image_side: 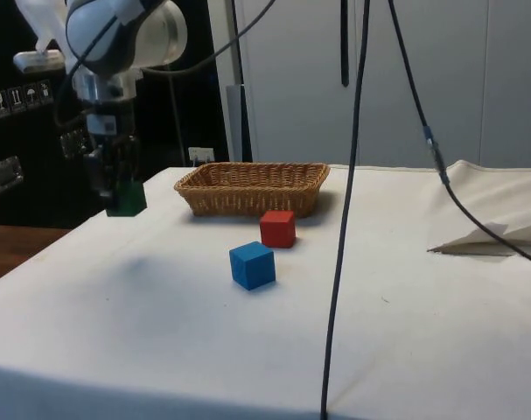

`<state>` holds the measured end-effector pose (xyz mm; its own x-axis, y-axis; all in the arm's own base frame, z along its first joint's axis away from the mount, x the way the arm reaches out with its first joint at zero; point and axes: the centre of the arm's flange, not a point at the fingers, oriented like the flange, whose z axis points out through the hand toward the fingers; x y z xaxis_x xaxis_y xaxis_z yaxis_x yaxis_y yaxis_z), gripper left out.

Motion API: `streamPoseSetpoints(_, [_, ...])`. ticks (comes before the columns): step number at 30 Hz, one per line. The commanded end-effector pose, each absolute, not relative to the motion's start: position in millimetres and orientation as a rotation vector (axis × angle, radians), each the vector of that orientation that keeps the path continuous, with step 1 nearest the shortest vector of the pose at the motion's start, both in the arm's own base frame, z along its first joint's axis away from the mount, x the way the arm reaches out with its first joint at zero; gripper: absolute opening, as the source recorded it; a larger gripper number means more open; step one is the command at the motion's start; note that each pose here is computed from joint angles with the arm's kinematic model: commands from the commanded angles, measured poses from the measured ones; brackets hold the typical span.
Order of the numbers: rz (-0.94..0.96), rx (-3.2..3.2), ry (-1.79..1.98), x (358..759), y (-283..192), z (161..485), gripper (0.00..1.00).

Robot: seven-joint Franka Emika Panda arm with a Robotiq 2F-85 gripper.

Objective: Pick up exactly two blocks and place them into the basket.

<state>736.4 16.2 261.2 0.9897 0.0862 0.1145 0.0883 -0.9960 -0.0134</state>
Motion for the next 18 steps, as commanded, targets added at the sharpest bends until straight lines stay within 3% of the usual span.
streamPoseSetpoints(1, [-0.199,-3.119,-0.141,731,15,266,0.01])
streamPoseSetpoints(18, [-0.196,-3.162,-0.213,708,-11,291,0.01])
